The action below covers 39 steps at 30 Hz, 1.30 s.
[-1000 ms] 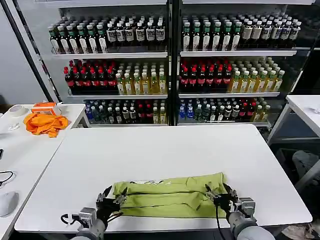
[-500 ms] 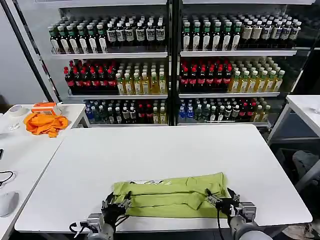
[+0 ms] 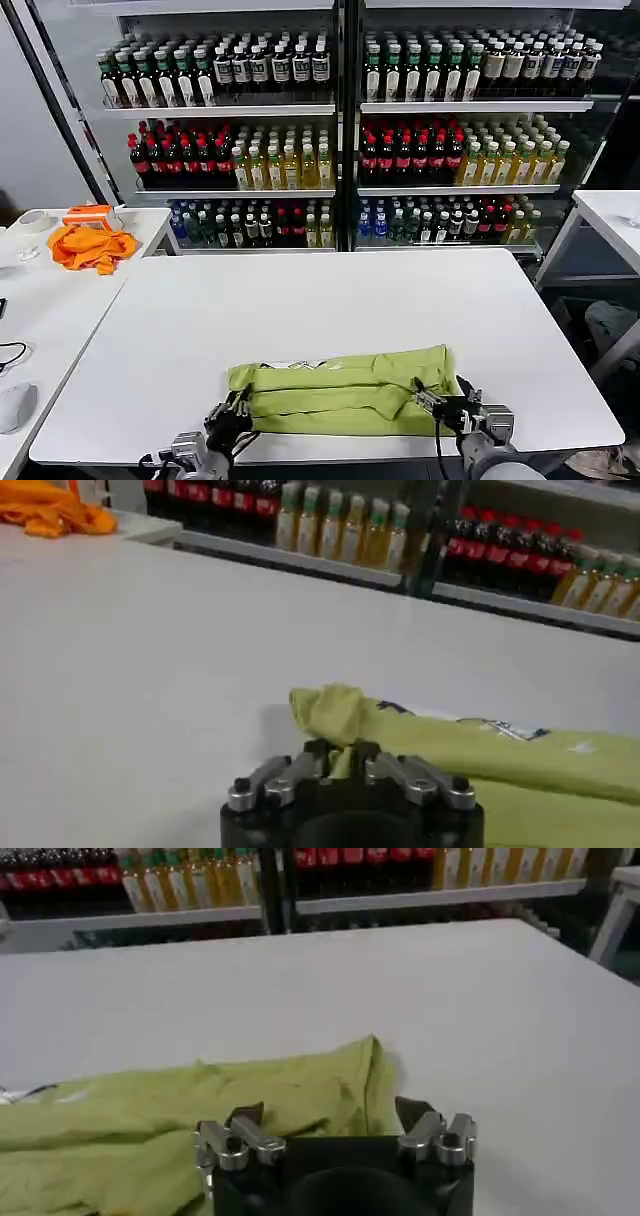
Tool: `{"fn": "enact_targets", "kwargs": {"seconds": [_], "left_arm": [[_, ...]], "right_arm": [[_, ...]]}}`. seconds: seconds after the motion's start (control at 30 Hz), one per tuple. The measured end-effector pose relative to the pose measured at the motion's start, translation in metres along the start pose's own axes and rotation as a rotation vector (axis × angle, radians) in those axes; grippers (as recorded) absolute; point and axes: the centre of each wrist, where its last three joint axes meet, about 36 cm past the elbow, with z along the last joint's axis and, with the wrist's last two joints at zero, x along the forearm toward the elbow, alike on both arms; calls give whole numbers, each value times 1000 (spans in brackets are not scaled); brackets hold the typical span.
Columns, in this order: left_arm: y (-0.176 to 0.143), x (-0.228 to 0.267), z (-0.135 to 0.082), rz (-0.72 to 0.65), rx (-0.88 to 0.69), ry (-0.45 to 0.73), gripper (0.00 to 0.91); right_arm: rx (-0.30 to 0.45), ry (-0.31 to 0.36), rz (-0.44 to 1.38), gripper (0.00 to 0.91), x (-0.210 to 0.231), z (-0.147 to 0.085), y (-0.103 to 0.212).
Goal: Fold and organize the clothes.
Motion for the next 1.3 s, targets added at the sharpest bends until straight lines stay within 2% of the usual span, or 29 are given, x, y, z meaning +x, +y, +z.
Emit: {"fn": "enact_targets", "kwargs": {"seconds": [0.2,0.4,0.63,0.73,0.83,0.97,1.1,1.3], "left_arm": [[19,2,-17,-16,26,-29,20],[59,5,-40,-69,31,-59,20],[122,13,-88,-169,-9,-123,20],[132,21,-107,-173,-1,-147,20],[129,30,-120,-135,18,-169,20],[106,42,-129,-41,56,-184,20],[77,45,-123,60,105,-163,20],[33,42,-103,202,186,-105,20]], "right_arm": [[1,-12,5,907,-1,-5,-4],[-1,-23,9,907,-3,-9,-7],[-4,-29,4,907,-6,-11,-6],[-4,-29,3,907,-6,-11,-6],[0,-27,4,907,-7,-11,-7],[7,-25,7,907,-8,-10,-9],[13,-28,9,907,-8,-11,-10],[19,-34,8,907,-9,-14,-12]]}}
